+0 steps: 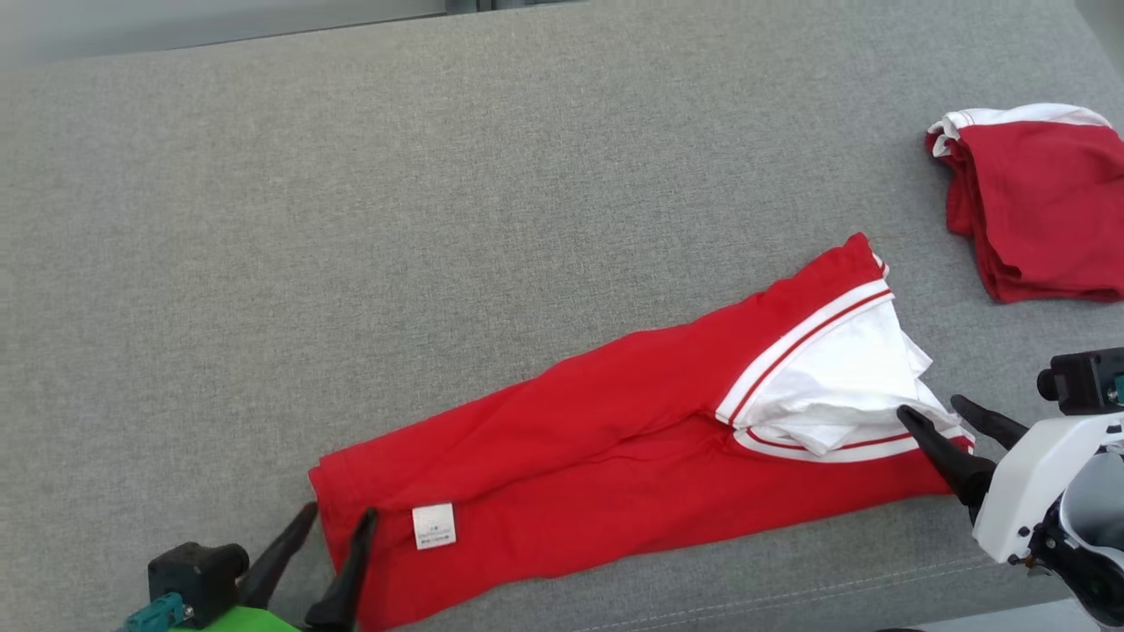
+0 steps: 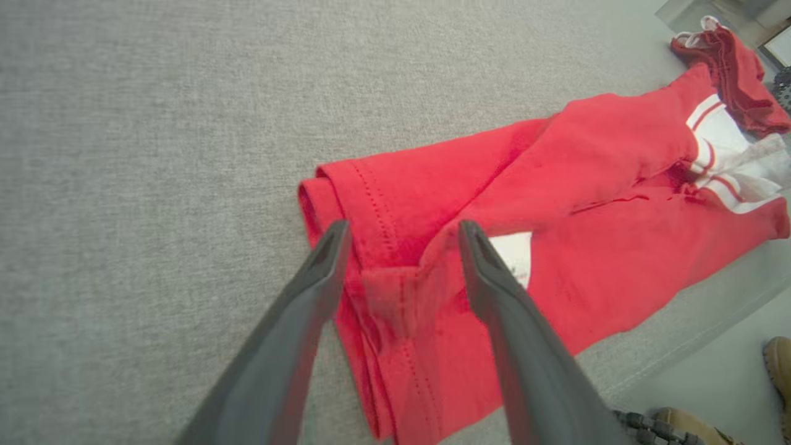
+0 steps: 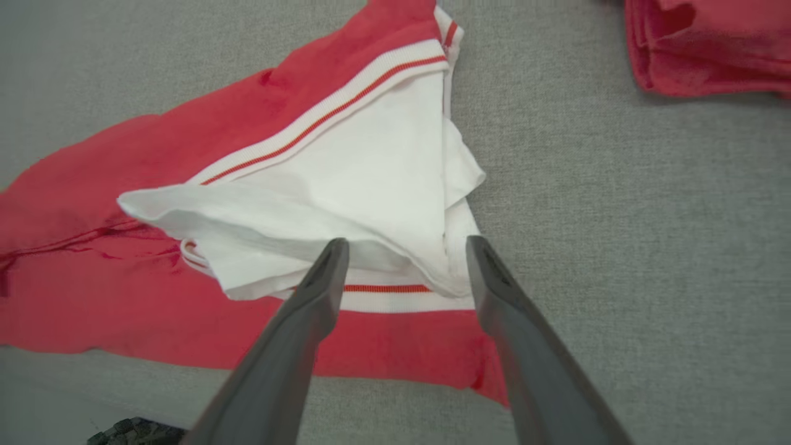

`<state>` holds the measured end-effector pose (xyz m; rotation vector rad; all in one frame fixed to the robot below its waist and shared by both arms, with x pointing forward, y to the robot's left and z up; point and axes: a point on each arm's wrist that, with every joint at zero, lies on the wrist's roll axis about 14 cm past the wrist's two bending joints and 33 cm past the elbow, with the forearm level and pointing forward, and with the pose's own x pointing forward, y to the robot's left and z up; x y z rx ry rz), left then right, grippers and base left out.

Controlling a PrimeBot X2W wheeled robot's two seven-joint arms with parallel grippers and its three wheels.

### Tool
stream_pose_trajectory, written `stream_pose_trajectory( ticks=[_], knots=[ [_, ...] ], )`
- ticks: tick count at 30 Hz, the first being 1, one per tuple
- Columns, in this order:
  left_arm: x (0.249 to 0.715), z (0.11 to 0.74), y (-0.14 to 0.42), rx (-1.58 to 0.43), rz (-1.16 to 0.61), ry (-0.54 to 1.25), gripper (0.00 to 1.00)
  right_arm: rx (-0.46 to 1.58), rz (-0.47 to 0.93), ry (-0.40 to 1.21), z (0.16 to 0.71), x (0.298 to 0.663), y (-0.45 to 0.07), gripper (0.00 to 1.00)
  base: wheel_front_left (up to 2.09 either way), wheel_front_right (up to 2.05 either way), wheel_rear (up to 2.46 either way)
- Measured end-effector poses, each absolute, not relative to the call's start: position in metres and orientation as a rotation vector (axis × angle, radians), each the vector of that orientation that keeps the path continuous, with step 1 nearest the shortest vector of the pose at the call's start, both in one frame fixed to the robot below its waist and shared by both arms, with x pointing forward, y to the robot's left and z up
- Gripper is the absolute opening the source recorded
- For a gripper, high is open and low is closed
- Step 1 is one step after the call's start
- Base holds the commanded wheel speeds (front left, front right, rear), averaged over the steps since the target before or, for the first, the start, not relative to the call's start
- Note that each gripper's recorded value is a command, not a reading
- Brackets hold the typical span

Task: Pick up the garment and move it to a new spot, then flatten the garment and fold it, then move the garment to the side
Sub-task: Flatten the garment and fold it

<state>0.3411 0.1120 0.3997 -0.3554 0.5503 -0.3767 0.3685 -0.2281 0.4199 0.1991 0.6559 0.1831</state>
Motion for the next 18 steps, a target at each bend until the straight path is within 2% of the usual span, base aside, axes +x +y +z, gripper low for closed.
stream_pose_trajectory(
  ticks=[6, 9, 18],
  knots=[
    [0.358, 0.416, 0.163, -0.149, -0.178, 0.346, 1.00, 0.185, 0.197, 0.617, 0.455, 0.376, -0.237, 1.00, 0.00, 0.00, 0.00],
    [0.361, 0.426, 0.178, -0.115, -0.111, 0.285, 1.00, 0.151, 0.183, 0.627, 0.461, 0.385, -0.245, 1.00, 0.00, 0.00, 0.00],
    [0.365, 0.445, 0.191, -0.154, -0.027, 0.193, 1.00, 0.095, 0.157, 0.820, 0.409, 0.405, -0.242, 1.00, 0.00, 0.00, 0.00]
  ],
)
